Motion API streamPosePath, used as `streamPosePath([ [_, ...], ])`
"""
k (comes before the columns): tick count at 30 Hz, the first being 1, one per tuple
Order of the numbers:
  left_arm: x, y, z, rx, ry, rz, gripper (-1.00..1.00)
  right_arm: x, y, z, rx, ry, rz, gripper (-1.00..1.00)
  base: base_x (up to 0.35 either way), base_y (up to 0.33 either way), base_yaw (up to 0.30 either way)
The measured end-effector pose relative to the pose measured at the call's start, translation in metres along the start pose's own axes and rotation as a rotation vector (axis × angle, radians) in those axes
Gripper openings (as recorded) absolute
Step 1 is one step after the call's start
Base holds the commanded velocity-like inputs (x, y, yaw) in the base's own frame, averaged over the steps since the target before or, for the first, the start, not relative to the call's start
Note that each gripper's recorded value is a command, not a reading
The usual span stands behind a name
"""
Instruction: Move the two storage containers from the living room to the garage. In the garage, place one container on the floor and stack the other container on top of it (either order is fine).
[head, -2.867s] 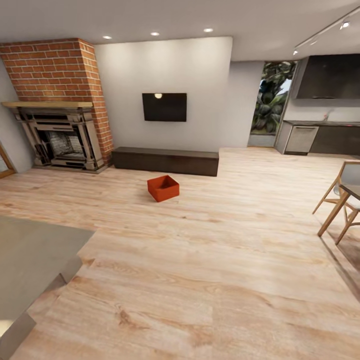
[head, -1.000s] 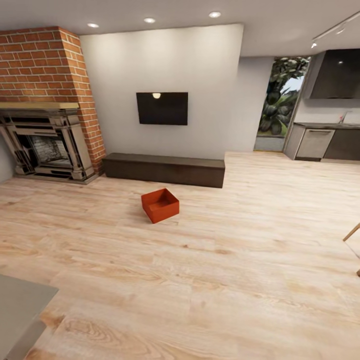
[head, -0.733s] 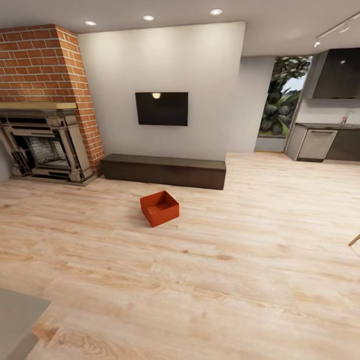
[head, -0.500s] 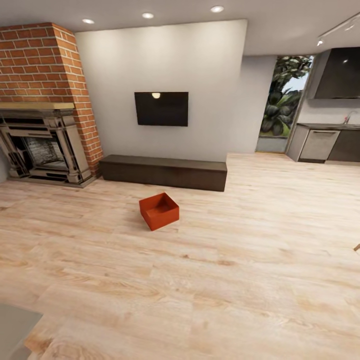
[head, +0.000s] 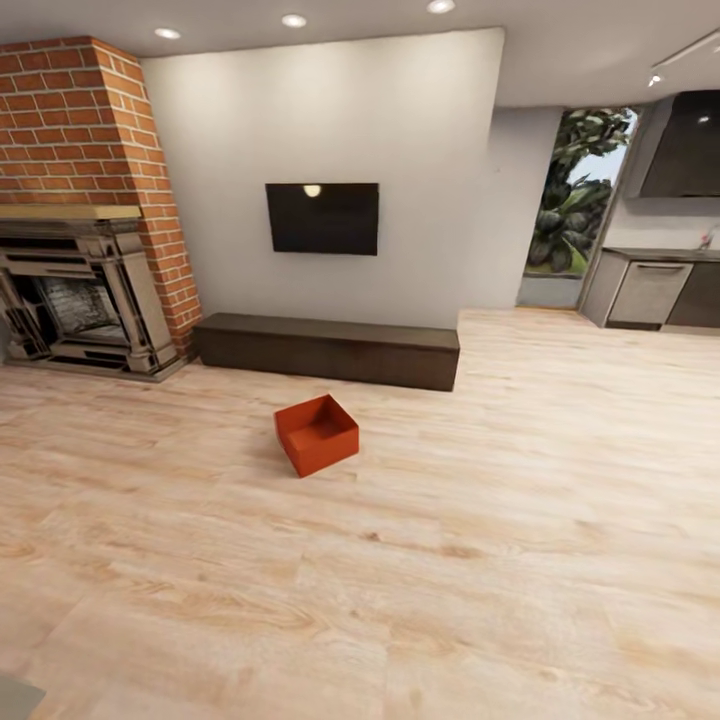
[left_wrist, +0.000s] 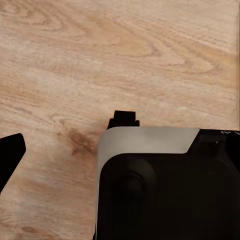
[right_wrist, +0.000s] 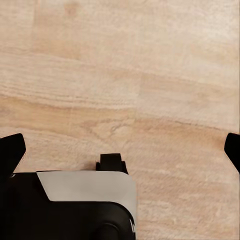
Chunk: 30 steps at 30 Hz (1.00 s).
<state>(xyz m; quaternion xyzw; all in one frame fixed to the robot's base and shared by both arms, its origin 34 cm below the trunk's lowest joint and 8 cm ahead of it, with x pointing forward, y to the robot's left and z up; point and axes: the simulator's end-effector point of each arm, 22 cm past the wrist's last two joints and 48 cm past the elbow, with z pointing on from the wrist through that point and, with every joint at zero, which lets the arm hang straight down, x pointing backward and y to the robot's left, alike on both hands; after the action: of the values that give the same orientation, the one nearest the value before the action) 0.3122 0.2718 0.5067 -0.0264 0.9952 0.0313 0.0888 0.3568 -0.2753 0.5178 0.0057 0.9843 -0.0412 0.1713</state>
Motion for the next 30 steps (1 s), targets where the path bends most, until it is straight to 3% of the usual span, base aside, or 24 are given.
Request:
streamPosePath([
  [14,0.0023,0.0000,0.0006,0.000,0.006,0.001,1.00,0.0023,0.0001,0.0005,0.000,0.005,0.000,1.00,0.329,-0.156,0.226],
  [30,0.0024,0.0000,0.0007,0.000,0.006,0.001,1.00,0.0026,-0.0003,0.0005,0.001,0.006,-0.001,1.00,0.296,-0.207,0.015],
])
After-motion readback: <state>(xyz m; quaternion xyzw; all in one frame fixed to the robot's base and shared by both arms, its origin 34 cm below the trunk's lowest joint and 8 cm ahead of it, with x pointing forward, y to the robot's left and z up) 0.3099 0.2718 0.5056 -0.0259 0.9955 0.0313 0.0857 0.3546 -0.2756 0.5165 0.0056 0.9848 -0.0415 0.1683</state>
